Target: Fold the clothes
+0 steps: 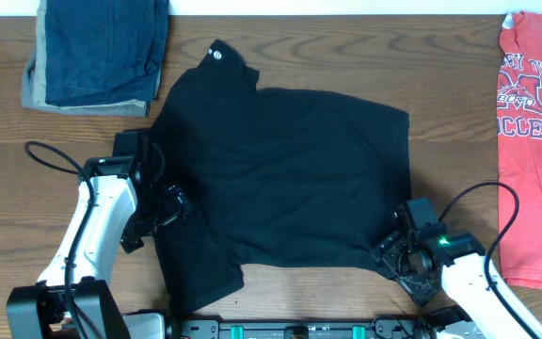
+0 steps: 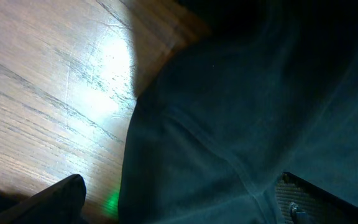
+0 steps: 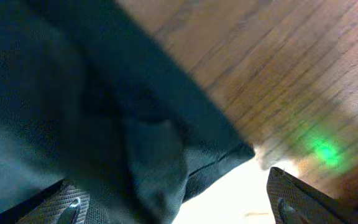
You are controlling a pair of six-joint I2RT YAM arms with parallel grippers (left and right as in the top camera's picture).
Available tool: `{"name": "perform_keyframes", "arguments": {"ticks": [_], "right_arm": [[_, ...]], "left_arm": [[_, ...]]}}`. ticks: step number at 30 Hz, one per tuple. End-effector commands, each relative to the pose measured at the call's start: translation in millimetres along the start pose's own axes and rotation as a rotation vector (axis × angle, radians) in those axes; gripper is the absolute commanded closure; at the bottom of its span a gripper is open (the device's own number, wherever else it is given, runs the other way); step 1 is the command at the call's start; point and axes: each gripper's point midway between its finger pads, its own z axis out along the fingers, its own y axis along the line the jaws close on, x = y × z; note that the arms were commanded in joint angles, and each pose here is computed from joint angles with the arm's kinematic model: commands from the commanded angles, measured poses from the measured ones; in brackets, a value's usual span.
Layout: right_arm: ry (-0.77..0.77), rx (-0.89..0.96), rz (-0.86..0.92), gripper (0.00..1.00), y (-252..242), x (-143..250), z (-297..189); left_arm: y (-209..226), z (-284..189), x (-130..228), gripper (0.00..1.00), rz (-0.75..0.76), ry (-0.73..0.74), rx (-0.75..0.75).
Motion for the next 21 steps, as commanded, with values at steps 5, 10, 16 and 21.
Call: {"name": "perform_keyframes", "arguments": {"ticks": [5,10,16,21], "right_arm": [[0.002,0.027,0.046,0.12,-9,-3,11],[0.011,-0.002,0.044,0.25,1,-4,14],[0.016,0.014,0.061,0.61,-1,-4,17],[0.012,0.007,0.1,0.82,-1,-10,16]], "left_arm": [[4,3,3,0.02,0.011,0.011,-0.011],[3,3,2,0.02,0.011,0.009,-0.009],[3,3,2,0.02,0.011,0.009,-0.009],[3,3,2,0.02,0.012,0.009,-0.009]]}}
